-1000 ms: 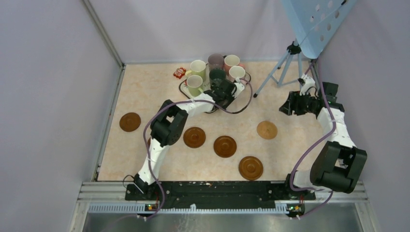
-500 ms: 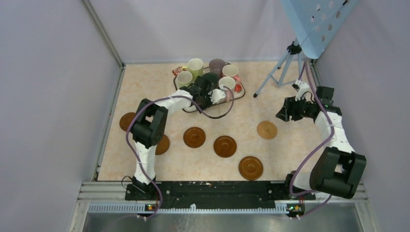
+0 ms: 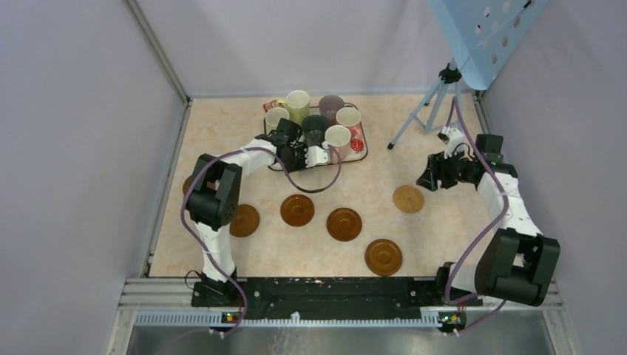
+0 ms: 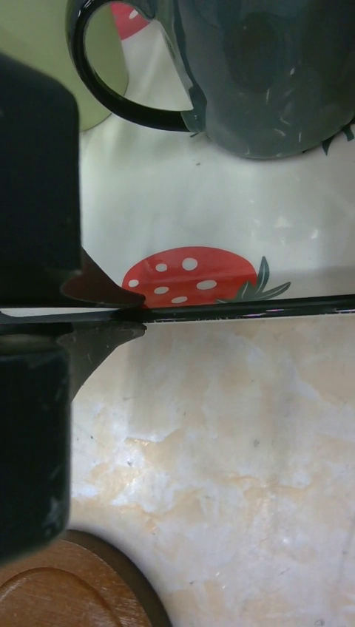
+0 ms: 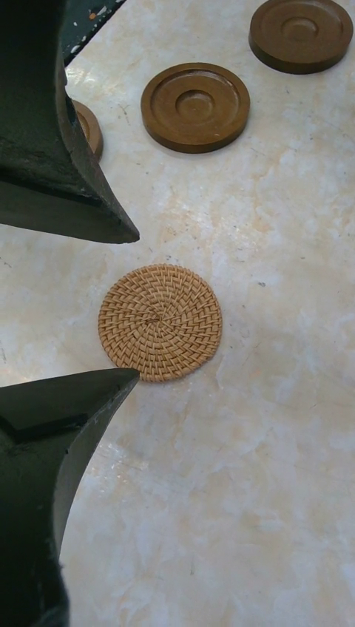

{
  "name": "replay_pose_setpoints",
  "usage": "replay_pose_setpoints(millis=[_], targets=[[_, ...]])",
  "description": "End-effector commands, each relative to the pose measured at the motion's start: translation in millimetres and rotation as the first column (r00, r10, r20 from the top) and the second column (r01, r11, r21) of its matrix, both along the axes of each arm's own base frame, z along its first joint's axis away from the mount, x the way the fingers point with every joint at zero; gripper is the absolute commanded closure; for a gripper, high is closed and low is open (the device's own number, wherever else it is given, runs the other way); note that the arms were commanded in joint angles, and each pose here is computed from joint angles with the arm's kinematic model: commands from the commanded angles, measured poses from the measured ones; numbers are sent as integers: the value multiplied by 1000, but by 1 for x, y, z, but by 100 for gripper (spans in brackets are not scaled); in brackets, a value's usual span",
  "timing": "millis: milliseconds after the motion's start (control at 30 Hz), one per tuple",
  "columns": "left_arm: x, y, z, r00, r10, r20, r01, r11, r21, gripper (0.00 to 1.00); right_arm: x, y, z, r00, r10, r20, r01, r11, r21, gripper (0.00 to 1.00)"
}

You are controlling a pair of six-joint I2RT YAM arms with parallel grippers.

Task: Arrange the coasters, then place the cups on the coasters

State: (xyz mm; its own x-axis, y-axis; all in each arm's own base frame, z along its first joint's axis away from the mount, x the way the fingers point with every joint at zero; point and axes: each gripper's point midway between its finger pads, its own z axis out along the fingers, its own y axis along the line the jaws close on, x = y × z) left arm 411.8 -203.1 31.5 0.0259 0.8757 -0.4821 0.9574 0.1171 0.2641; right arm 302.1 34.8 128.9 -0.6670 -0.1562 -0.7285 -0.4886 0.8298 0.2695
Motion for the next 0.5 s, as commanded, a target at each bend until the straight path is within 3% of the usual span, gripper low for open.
replay_pose_setpoints(millis=[0, 467], targets=[[-93, 32, -47, 942, -63, -331, 99, 991, 92, 100, -6, 3, 12, 997, 49, 62, -47, 998, -32, 37], [-78, 56, -41, 952, -131, -277, 167, 980, 111, 100, -22, 11, 1, 990, 140, 16, -138, 988, -69, 37]])
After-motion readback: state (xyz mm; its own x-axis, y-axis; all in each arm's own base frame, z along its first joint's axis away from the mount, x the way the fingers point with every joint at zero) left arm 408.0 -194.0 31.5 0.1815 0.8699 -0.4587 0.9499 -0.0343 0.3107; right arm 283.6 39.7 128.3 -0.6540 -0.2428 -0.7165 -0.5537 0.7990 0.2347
